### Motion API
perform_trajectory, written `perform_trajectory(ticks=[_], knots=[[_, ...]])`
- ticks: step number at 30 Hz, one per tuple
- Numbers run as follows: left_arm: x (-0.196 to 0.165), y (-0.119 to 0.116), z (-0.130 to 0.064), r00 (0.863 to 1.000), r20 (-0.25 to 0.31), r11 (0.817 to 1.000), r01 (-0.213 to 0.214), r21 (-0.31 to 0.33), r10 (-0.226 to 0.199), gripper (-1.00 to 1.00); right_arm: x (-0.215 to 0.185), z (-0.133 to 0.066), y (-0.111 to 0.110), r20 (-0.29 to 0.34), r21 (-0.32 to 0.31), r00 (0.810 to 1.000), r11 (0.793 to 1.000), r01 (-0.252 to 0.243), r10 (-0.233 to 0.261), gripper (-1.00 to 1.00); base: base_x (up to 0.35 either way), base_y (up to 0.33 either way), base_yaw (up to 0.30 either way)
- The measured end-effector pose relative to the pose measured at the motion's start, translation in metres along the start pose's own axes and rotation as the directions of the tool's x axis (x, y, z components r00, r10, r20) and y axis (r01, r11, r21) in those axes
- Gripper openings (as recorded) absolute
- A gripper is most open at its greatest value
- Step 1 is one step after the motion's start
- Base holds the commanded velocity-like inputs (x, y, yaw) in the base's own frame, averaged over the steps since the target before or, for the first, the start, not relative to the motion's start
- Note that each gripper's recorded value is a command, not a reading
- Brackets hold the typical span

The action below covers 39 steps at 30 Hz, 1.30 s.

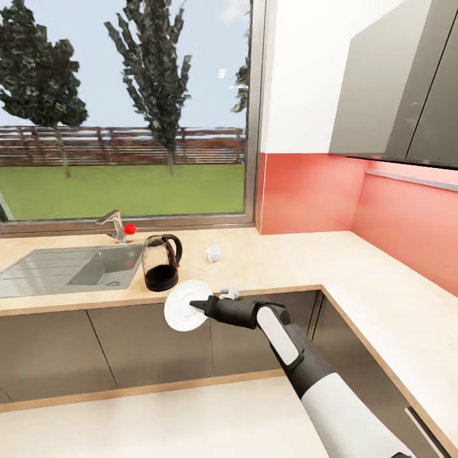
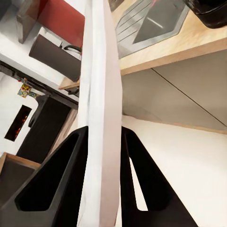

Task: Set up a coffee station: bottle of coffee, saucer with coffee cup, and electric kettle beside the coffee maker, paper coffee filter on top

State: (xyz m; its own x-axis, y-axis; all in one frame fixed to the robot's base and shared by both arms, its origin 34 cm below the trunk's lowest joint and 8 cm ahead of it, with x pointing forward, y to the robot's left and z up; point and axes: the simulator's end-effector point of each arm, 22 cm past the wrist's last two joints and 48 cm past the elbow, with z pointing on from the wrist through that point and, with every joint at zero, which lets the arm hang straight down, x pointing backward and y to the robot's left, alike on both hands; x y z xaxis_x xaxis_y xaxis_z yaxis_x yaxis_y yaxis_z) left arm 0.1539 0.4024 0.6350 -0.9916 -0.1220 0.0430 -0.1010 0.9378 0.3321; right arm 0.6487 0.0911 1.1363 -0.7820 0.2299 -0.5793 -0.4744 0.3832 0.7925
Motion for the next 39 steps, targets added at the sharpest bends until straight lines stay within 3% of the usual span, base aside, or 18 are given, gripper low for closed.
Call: perform_trajectory(ticks=[9,15,18,23,30,39], knots=[[0.001,0.002,0.0,1.0,-0.002,1.0,0.0,-0.002,0.0,1.0,0.0,0.0,0.001,0.0,-0.005,1.0,1.0,-0.001,0.001,-1.0,0.0,0.0,0.0],[0.0,0.001,0.0,1.0,0.002,1.0,0.002,0.0,-0.002,1.0,-0.001,0.0,0.003,0.001,-0.009,1.0,1.0,0.001,-0.001,-1.0,0.0,0.0,0.272],[-0.009,-0.001,0.0,0.998,0.054,1.0,0.019,0.002,-0.019,1.0,-0.001,0.0,0.002,0.002,-0.008,1.0,1.0,0.001,-0.001,-1.0,0.0,0.0,0.278],[-0.008,-0.002,0.0,0.996,0.089,1.0,0.029,0.005,-0.03,1.0,0.0,0.0,0.002,0.0,-0.007,1.0,1.0,-0.001,0.001,-1.0,0.0,0.0,0.279],[-0.031,-0.011,-0.004,0.978,0.2,0.998,0.055,0.024,-0.058,1.0,-0.001,-0.001,0.001,0.002,-0.005,1.0,1.0,-0.001,0.001,-1.0,0.0,0.0,0.279],[-0.035,-0.011,-0.005,0.974,0.216,0.998,0.058,0.025,-0.062,1.0,-0.001,-0.001,-0.001,0.001,-0.002,1.0,1.0,-0.003,0.003,-1.0,0.0,0.0,0.279]])
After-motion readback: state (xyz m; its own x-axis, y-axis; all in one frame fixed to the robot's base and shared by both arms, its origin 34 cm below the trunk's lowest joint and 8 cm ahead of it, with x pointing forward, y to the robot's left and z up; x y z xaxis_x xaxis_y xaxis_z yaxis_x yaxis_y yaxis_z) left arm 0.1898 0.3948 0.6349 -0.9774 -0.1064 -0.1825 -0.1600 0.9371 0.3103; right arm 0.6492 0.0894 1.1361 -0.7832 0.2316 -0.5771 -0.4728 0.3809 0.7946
